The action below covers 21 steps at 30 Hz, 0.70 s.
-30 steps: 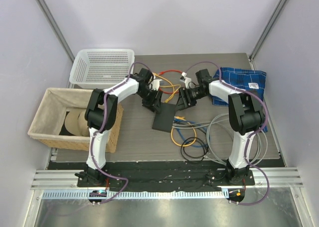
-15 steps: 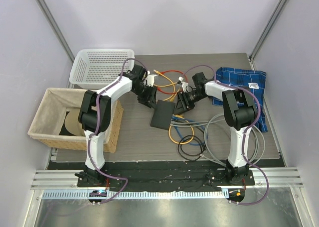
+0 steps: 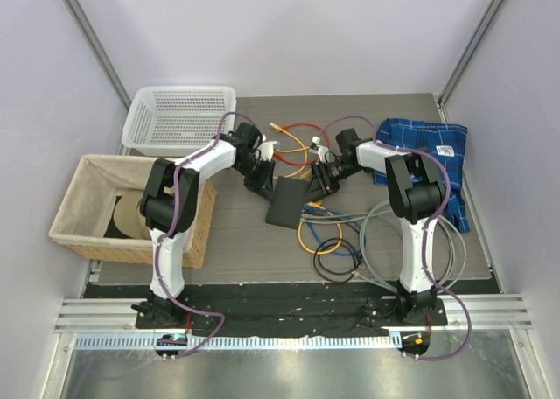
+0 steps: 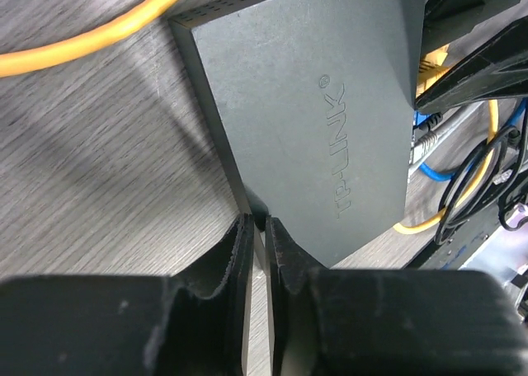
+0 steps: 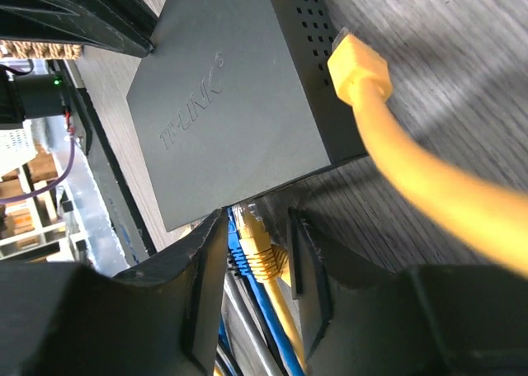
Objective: Pull the plug from the switch port
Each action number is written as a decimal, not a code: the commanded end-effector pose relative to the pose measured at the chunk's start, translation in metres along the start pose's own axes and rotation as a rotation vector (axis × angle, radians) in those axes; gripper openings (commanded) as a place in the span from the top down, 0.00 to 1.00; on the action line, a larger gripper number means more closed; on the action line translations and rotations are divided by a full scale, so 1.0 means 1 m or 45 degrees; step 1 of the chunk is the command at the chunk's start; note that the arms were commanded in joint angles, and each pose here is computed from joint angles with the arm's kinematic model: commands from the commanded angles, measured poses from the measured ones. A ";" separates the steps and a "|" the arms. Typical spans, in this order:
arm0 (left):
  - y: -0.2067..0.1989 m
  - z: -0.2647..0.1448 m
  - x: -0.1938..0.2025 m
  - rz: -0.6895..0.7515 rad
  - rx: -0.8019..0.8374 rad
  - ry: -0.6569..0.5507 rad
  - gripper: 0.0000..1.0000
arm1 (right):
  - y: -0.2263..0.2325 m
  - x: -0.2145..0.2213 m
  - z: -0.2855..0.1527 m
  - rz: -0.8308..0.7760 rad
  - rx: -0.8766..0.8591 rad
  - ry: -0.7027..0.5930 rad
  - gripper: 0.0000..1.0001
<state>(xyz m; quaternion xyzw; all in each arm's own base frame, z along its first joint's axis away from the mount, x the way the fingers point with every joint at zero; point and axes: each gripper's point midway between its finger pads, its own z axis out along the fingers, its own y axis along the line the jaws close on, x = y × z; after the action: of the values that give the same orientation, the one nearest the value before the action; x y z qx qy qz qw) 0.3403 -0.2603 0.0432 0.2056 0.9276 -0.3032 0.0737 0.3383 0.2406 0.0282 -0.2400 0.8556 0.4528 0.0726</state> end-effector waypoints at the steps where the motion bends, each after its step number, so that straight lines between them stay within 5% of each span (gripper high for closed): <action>1: 0.009 0.014 0.008 -0.001 -0.078 0.040 0.87 | -0.007 -0.007 0.005 -0.028 0.005 -0.001 0.60; 9: 0.028 0.025 0.017 -0.009 -0.174 0.084 0.89 | -0.011 0.000 0.007 -0.020 -0.013 0.054 0.69; 15: 0.029 0.026 0.017 -0.010 -0.186 0.086 0.90 | -0.014 0.018 0.015 -0.063 0.005 0.172 0.65; 21: 0.030 0.025 0.016 -0.005 -0.195 0.080 0.90 | -0.023 0.042 0.026 -0.053 0.048 0.338 0.86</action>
<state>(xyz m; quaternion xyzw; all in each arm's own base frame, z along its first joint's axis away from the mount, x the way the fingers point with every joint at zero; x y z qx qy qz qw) 0.3409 -0.2590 0.0400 0.1984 0.9361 -0.2808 0.0747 0.3306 0.2440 0.0226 -0.2706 0.8460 0.4589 0.0202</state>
